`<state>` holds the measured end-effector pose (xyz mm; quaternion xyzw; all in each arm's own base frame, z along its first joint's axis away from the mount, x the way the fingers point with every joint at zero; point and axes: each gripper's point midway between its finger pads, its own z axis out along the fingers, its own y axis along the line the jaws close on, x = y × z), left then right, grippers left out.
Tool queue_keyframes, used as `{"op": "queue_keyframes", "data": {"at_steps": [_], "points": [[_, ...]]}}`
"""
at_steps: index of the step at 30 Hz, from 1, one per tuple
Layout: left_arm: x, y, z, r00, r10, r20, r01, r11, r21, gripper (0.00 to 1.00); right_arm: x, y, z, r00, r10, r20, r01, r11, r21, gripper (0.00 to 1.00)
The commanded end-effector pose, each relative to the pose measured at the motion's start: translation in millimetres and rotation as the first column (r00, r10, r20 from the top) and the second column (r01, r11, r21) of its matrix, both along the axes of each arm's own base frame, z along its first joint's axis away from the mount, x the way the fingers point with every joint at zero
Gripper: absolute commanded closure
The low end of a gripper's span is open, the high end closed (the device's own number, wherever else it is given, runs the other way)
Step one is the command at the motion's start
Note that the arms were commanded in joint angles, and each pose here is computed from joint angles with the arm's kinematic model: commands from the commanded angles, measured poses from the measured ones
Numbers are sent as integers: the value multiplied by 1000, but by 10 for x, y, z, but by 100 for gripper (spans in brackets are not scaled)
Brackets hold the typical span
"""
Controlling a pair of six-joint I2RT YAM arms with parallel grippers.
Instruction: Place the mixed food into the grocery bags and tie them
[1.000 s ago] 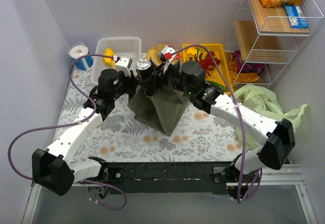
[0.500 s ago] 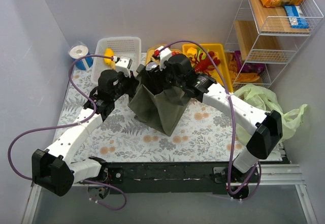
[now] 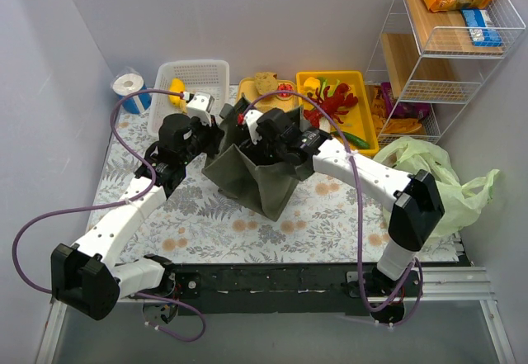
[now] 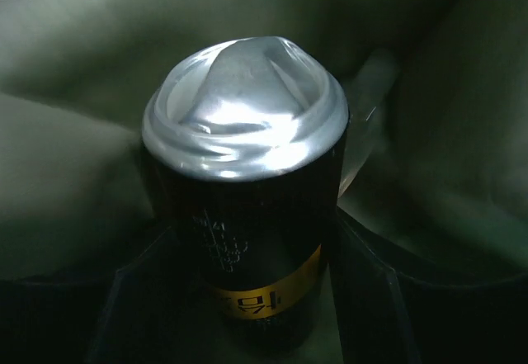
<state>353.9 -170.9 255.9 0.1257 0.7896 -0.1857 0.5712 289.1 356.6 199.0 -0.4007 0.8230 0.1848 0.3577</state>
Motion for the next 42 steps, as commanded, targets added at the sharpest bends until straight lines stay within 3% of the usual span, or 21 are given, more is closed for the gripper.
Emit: {"op": "queue_keyframes", "data": {"at_steps": [1,9,11,12,13,15,16,23,32,35,37,40,42], "points": [[-13,58,113,999,16,49,-16,1000,4,100,-144,-57,-475,995,-17,-98,11,998,-66,78],[-13,68,107,999,19,50,-20,1000,8,100,-135,-194,-855,983,-87,-164,51,976,-213,61],[-9,67,96,999,19,47,-20,1000,10,100,-138,-175,-772,985,-75,-153,46,981,-188,48],[-11,67,92,999,20,45,-20,1000,9,100,-148,-163,-685,988,-64,-143,40,986,-164,31],[-10,64,96,999,18,47,-18,1000,9,100,-181,-114,-629,988,-36,-150,17,991,-132,20],[-13,67,98,999,20,46,-20,1000,8,100,-164,-51,-466,993,-11,-116,3,997,-76,6],[-13,68,107,999,19,50,-20,1000,8,100,-208,-20,-434,992,10,-126,-17,999,-51,4],[-12,71,107,999,20,51,-21,1000,10,100,-233,22,59,998,61,-14,-60,995,84,5],[-4,70,86,999,22,46,-23,1000,11,100,-413,-30,1480,958,83,275,-188,905,382,17],[-9,64,99,999,18,48,-18,1000,9,100,-291,-244,1776,948,-23,318,-116,904,412,21],[-12,61,96,999,17,46,-17,1000,8,100,37,-465,1878,945,-119,303,-18,911,413,26],[-16,60,107,999,15,50,-16,1000,6,100,569,-855,1747,934,-267,238,173,919,355,26],[-20,62,118,998,16,53,-16,1000,4,100,968,-1206,1480,888,-402,224,348,905,247,27]]}}
